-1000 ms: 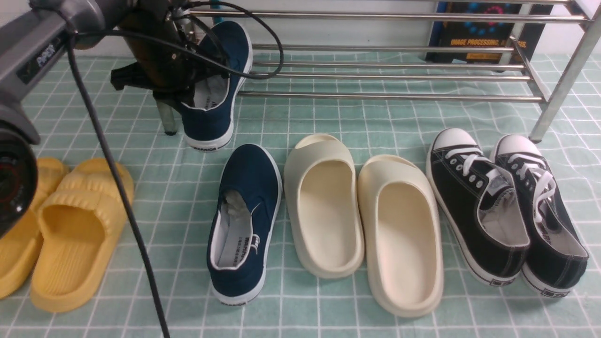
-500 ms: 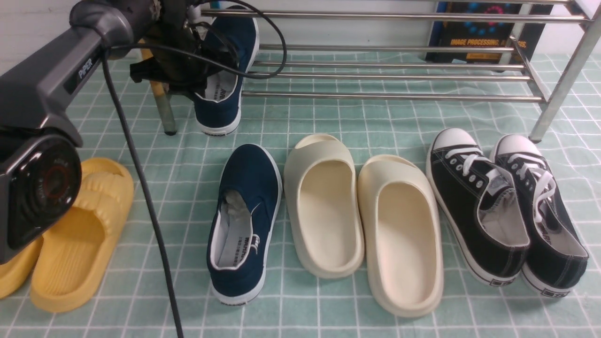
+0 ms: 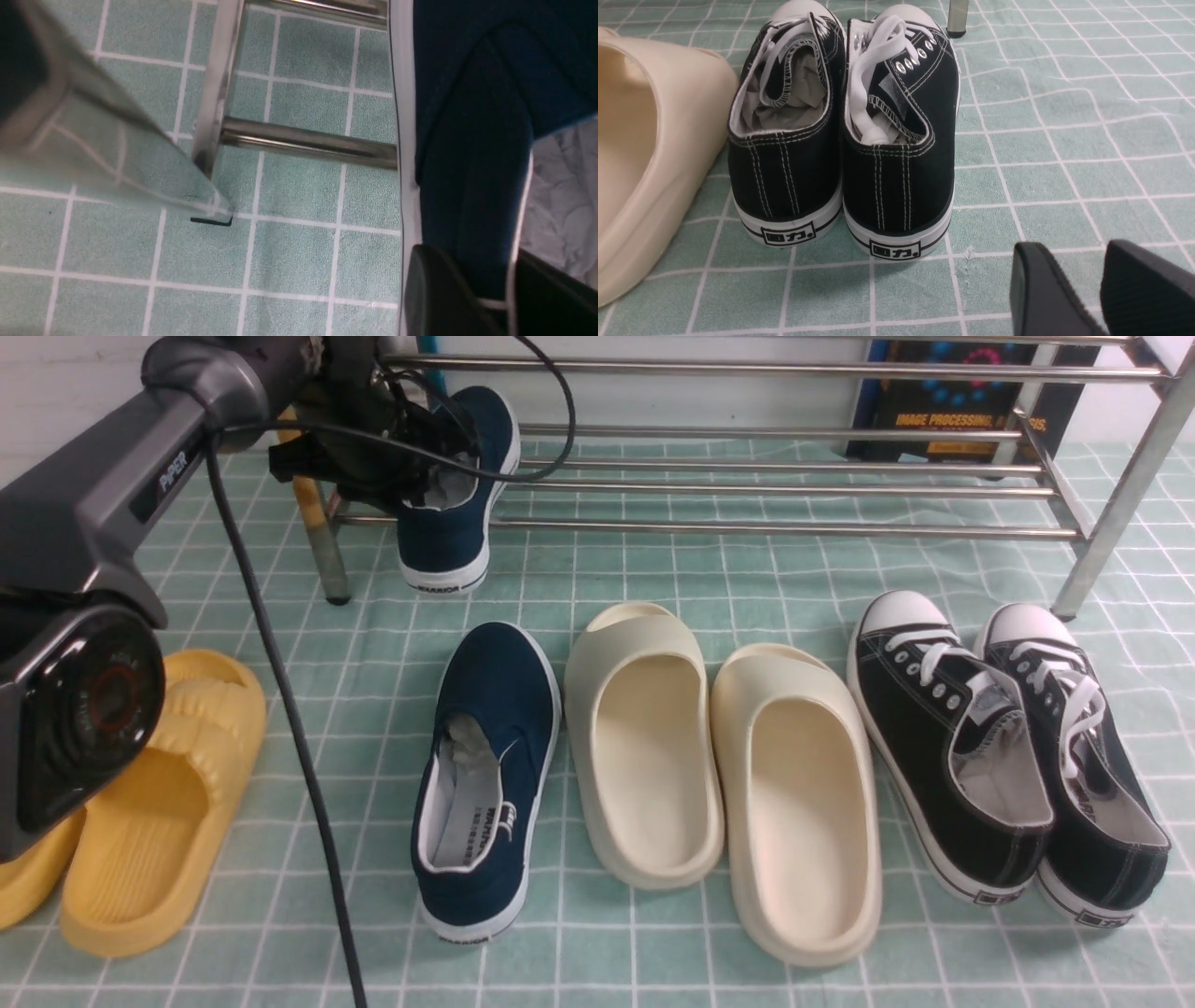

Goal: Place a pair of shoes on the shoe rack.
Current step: Use the left arm to put a shoe into the shoe rack

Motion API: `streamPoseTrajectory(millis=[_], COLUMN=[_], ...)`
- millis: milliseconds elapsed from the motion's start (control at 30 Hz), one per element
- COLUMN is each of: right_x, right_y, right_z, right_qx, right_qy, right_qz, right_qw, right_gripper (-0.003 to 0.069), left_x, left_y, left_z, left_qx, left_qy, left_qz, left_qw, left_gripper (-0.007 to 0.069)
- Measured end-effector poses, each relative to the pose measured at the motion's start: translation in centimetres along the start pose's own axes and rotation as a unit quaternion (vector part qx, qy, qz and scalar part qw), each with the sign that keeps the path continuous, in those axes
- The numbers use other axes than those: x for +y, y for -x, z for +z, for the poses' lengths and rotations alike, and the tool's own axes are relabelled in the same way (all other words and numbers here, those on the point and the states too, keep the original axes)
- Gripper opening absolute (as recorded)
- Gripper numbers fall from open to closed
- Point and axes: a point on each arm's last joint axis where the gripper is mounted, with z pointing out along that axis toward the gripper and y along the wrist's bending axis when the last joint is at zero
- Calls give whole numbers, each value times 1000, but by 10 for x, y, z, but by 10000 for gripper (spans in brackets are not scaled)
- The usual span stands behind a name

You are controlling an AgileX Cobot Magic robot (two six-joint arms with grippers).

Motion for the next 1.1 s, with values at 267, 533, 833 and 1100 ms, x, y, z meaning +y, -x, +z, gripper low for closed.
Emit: streamPoseTrajectory(millis=[267,533,833,1100], right_x=[0,0,0,0], right_y=[0,0,0,0], right_z=[0,0,0,0], right_qx=[0,0,0,0], right_qy=[0,0,0,0], right_qz=[0,0,0,0], right_qw=[1000,1000,1000,1000], right_gripper=[239,239,239,239], left_x=[2,2,-11,-9], left_y=[8,13,-62,-80], left_z=[-42,-118,-89,-27], left_qx=[16,7,129,103], left_qy=[16,3,-32,-35], left_qz=[1,19,56,36], left_qw=[1000,1000,990,993], left_gripper=[264,165,15,6])
